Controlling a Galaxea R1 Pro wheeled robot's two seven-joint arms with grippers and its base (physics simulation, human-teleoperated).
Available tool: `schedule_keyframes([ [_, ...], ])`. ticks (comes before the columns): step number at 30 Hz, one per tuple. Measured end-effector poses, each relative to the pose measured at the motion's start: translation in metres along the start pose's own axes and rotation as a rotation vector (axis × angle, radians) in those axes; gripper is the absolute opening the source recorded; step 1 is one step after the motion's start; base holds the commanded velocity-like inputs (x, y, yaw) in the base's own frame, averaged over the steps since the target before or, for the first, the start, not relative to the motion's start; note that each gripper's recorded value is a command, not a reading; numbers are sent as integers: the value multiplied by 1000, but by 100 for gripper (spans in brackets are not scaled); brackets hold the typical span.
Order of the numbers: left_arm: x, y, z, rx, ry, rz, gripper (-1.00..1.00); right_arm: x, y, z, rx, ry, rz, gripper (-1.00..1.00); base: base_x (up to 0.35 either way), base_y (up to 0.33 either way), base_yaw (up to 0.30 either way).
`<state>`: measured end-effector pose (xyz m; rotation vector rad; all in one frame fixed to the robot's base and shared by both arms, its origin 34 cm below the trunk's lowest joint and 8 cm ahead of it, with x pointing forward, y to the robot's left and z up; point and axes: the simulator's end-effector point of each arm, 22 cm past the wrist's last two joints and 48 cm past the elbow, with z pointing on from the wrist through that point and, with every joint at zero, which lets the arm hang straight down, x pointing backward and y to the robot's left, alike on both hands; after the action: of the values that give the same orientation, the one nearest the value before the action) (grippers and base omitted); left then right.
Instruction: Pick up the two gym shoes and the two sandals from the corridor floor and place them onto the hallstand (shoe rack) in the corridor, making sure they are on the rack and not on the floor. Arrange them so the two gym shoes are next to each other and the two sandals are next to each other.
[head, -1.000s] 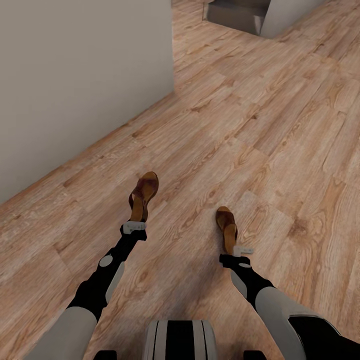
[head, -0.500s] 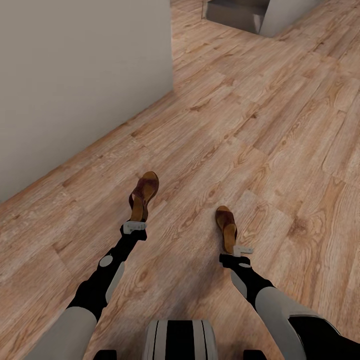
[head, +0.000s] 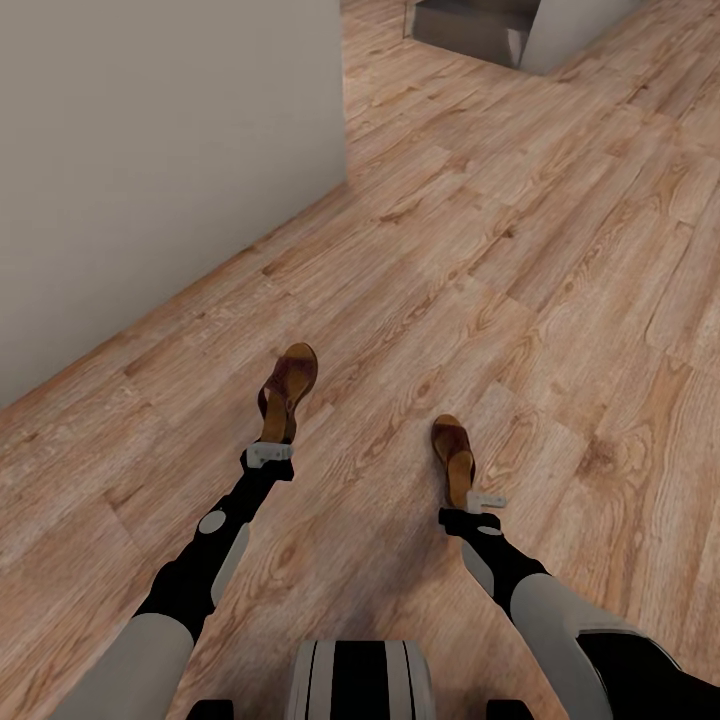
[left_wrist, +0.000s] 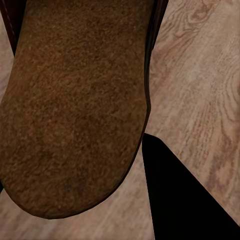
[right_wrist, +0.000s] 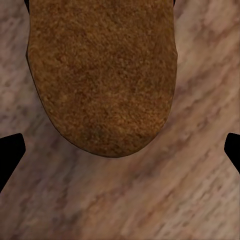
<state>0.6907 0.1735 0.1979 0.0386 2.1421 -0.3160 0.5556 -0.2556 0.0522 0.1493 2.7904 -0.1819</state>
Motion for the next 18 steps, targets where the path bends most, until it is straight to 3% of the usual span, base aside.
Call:
schedule_keyframes([
  [18, 3, 1, 0, -1, 5, -1, -100, 2, 0, 1, 0, 4, 0, 100, 4, 0, 0],
])
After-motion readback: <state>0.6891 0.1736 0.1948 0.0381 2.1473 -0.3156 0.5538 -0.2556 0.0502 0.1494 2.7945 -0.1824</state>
